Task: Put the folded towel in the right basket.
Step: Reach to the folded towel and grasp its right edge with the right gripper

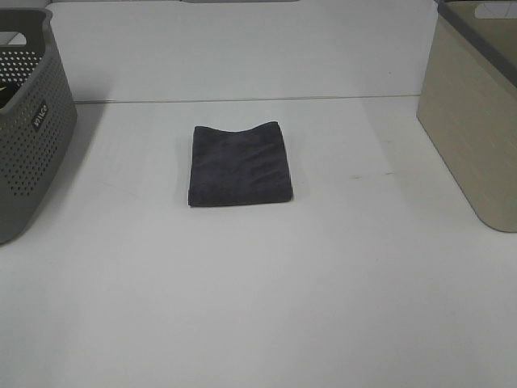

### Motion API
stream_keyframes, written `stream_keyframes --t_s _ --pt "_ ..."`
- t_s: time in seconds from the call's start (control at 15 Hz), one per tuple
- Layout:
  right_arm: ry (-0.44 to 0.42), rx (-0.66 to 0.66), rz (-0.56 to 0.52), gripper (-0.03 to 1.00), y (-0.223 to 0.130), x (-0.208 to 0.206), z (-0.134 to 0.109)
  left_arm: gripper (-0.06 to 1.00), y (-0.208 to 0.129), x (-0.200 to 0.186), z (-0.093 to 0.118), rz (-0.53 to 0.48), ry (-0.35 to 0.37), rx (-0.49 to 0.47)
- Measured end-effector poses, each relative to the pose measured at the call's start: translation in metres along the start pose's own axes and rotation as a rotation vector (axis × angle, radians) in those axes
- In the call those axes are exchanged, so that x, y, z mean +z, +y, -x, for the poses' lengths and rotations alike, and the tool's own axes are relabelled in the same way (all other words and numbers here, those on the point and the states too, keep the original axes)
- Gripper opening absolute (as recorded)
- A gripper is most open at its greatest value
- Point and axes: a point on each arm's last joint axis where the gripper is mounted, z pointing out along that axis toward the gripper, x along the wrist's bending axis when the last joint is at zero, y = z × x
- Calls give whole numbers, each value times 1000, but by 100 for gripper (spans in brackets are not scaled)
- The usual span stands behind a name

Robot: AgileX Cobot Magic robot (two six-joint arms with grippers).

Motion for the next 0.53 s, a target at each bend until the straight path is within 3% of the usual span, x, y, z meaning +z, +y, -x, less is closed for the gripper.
stream_keyframes --t_s 0.53 --pt "0 0 0 68 0 0 0 99 0 0 0 0 0 0"
